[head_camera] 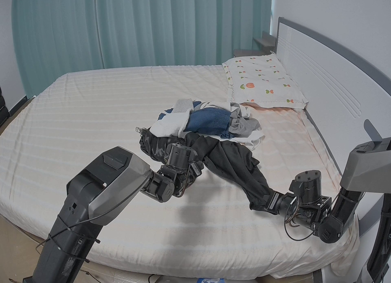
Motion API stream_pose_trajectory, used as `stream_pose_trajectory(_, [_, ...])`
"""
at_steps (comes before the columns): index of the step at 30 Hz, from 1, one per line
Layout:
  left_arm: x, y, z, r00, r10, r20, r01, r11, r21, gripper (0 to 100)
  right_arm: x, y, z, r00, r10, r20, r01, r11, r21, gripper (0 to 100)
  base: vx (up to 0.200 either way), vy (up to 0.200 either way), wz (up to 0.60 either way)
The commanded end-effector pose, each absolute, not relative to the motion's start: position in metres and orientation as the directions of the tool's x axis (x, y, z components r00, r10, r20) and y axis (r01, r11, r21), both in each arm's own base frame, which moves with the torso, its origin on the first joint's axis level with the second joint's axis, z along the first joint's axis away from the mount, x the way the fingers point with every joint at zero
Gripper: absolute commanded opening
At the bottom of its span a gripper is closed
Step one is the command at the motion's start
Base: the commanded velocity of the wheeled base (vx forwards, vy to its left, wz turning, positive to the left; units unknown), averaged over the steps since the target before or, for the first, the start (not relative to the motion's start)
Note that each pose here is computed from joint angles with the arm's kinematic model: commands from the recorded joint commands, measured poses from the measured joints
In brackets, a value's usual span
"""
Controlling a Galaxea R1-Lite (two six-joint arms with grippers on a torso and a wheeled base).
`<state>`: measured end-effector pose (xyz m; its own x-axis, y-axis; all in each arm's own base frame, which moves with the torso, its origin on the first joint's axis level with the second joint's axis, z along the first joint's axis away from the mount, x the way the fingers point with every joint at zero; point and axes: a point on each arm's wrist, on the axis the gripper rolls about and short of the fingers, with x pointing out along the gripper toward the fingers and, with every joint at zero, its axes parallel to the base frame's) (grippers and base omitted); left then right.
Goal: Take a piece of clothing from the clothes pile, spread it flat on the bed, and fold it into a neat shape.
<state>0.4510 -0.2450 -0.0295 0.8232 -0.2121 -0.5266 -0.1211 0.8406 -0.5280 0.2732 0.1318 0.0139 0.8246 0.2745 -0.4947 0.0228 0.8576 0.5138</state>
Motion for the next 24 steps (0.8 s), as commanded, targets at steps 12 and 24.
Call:
stream_pose_trajectory(12, [0.468, -0.253, -0.042, 0.847, -0.144, -0.511, -0.164, 0.844, -0.510, 0, 0.274, 0.132, 0.013, 0.832, 0.281, -0.479, 0.015, 0.851, 0.525, 0, 0.000, 0.000, 0.00])
stream_pose_trajectory(24, [0.412, -0.212, 0.069, 0.840, -0.233, -0.490, -0.152, 0.766, -0.625, 0, 0.272, 0.130, 0.049, 0.901, 0.324, -0.287, -0.078, 0.774, 0.629, 0, 0.000, 0.000, 0.00])
